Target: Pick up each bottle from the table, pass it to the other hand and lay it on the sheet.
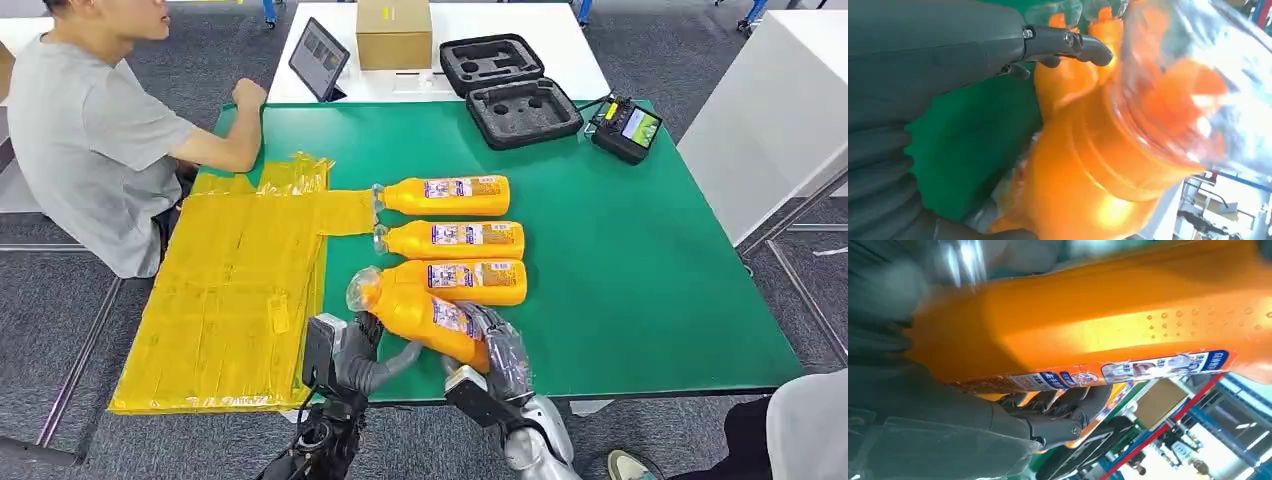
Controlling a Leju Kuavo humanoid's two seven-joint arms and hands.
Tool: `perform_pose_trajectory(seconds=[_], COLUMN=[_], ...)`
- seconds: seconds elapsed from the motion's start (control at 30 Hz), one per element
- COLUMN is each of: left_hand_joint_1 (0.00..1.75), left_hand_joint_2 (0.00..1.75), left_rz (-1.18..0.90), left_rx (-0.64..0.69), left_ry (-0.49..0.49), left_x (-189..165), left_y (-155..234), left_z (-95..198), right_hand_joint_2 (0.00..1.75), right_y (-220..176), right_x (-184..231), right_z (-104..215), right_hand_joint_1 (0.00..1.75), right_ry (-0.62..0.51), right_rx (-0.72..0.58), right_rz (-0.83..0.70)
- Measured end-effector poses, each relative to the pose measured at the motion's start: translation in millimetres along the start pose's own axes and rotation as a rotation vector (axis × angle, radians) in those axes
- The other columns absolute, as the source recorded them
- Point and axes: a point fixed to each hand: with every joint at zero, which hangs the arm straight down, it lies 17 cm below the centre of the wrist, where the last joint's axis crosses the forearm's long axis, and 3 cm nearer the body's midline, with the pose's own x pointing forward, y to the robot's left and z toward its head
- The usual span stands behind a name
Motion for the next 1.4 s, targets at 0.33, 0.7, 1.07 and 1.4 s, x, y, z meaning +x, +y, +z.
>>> perform_pose_trajectory(seconds=[0.33, 0.7, 1.07, 1.4], left_hand_joint_1=[0.0, 0.0, 0.0, 0.0], left_hand_joint_2=[1.75, 1.75, 1.75, 1.75], left_rz=[-0.027, 0.04, 0.045, -0.018], left_rx=[-0.01, -0.051, -0.015, 0.104], left_ry=[-0.016, 0.033, 0.038, -0.031], left_x=[-1, -8, -8, 6], left_y=[-5, -19, -16, 10], left_z=[-5, -1, -2, -12], right_hand_joint_2=[1.75, 1.75, 1.75, 1.75], right_y=[16, 29, 42, 66], right_x=[13, 20, 30, 54], right_z=[-10, -21, -26, -30], right_hand_joint_1=[1.66, 1.62, 1.64, 1.62], right_ry=[-0.028, -0.049, -0.088, -0.149], right_rx=[0.034, 0.063, 0.091, 0.136], right_rz=[-0.028, -0.035, 0.009, 0.084])
